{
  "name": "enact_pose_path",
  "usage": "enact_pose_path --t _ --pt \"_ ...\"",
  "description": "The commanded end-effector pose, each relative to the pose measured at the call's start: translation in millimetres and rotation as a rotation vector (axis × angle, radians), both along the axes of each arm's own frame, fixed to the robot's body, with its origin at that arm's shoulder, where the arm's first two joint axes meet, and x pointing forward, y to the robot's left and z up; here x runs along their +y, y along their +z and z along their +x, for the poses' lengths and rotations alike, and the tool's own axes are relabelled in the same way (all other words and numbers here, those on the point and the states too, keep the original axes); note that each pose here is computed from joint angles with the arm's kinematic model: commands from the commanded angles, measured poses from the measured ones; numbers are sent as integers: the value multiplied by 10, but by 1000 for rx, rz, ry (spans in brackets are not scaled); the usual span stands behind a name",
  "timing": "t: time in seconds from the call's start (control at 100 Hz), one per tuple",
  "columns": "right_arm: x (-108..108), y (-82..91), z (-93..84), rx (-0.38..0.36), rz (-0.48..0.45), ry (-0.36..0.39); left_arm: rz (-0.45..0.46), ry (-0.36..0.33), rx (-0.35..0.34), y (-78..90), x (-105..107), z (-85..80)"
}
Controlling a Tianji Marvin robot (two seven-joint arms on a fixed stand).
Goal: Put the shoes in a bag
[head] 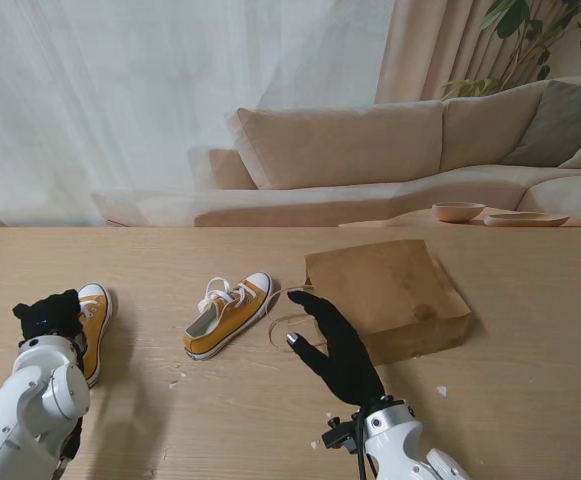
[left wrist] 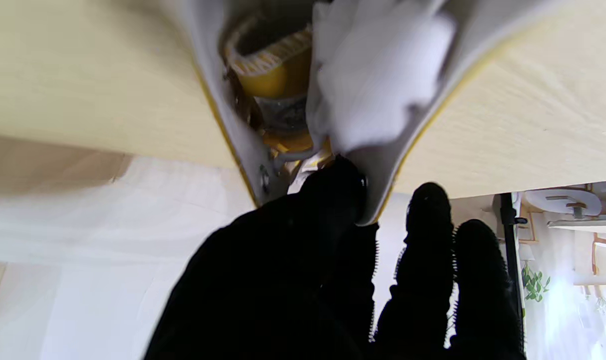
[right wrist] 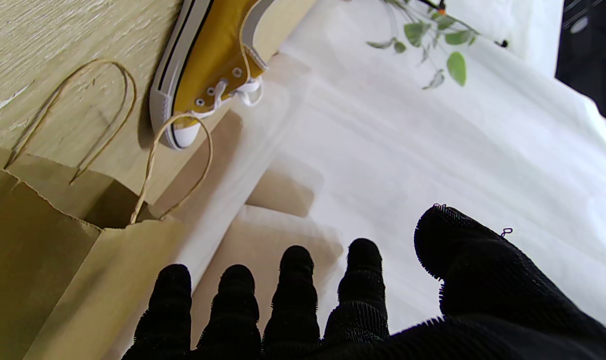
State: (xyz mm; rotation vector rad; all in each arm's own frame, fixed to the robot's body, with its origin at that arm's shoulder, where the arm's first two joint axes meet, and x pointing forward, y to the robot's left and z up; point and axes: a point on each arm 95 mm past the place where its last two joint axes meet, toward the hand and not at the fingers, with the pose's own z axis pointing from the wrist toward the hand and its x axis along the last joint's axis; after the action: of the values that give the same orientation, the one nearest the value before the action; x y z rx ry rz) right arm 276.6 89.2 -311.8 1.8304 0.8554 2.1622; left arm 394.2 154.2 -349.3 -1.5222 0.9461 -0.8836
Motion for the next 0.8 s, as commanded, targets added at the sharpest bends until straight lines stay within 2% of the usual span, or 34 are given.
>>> enact_pose_path --t 0.0,0.25,0.57,0.79 --pt "32 5 -27 8 13 9 9 5 38 -9 12 -38" --pt "25 15 -35 5 17 3 9 41 64 -126 31 -110" --pt "30 20 -39 5 21 4 -92 71 60 -227 41 -132" --pt "29 22 -43 5 23 1 -107 65 -21 -214 -17 -76"
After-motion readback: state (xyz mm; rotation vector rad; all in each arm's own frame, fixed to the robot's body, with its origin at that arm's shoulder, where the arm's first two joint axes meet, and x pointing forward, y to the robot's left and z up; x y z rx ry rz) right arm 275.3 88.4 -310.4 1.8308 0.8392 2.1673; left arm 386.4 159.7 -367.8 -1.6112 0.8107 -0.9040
